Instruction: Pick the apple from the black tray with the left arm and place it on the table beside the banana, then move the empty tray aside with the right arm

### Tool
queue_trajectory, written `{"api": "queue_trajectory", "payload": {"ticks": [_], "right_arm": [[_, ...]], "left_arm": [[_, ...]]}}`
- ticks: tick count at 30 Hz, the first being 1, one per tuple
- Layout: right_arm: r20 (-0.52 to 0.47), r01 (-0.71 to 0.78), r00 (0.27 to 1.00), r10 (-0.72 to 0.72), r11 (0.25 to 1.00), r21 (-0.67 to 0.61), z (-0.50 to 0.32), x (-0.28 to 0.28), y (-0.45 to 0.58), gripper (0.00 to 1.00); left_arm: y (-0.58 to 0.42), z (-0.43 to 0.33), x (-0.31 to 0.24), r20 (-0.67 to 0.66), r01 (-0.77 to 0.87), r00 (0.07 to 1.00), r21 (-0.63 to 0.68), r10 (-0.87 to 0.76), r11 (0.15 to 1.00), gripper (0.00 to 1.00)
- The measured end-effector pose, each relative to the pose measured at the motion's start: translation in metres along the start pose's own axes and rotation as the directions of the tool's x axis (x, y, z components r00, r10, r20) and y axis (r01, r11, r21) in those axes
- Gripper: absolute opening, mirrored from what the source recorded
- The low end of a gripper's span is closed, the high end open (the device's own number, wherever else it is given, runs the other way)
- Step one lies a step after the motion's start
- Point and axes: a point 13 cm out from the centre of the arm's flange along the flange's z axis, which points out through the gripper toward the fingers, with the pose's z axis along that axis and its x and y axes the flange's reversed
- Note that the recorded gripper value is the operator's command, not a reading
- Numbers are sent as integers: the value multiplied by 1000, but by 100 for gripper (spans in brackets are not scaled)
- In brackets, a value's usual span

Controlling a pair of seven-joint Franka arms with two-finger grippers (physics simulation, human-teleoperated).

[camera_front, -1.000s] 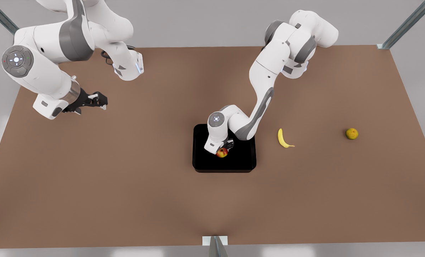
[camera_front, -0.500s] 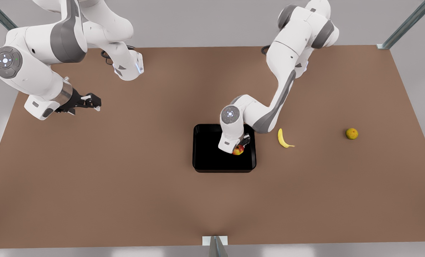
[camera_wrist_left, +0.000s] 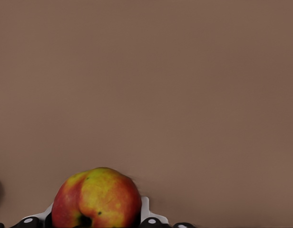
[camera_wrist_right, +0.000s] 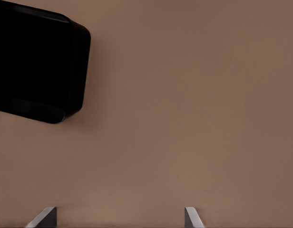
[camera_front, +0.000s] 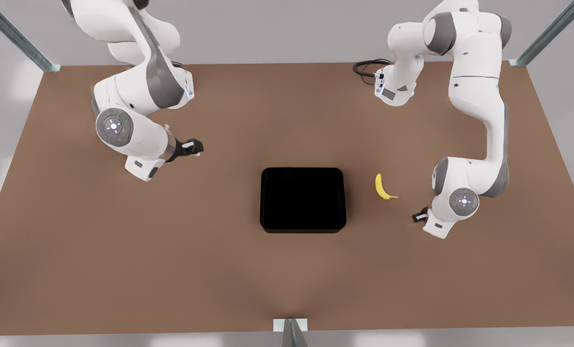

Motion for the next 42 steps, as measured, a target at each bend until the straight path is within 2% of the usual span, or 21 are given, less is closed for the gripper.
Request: {"api": "queue_trajectory", "payload": {"ticks": [6, 7, 8, 13, 14, 17, 18, 22, 28, 35, 42], "right_arm": [[54, -90, 994, 91, 996, -24, 40, -45, 61, 100], [57, -113, 992, 115, 993, -28, 50, -55, 67, 100], [61, -133, 989, 135, 991, -30, 61, -63, 75, 100], [100, -238, 965, 243, 970, -56, 95, -98, 115, 100], [117, -254, 959, 260, 965, -66, 95, -106, 125, 100], [144, -309, 936, 320, 947, -91, 103, -123, 144, 100], [144, -324, 932, 333, 942, -86, 118, -128, 153, 100], [164, -388, 902, 399, 916, -98, 150, -143, 171, 100], [185, -490, 848, 497, 867, -88, 182, -164, 156, 100], [188, -537, 822, 537, 842, -56, 229, -168, 166, 100], [181, -535, 829, 530, 844, -21, 247, -157, 168, 100]], "left_arm": [[12, 77, 22, 17, -208, 978, 23, 208, 978, 66], [12, 81, 21, 34, -236, 971, 27, 235, 971, 75], [11, 85, 20, 50, -262, 964, 31, 260, 965, 100], [8, 60, 8, 158, -369, 920, 33, 360, 929, 100], [12, 27, 1, 202, -378, 908, 26, 366, 925, 100], [75, -173, -34, 393, -281, 890, 73, 232, 957, 100], [107, -218, -36, 400, -239, 898, 102, 180, 966, 100], [148, -268, -15, 307, -190, 945, 226, 115, 955, 100], [61, -254, 15, 183, -299, 947, 202, 263, 933, 100], [54, -243, 17, 148, -281, 956, 193, 255, 940, 100], [66, -240, 15, 136, -240, 967, 201, 216, 950, 100]]}}
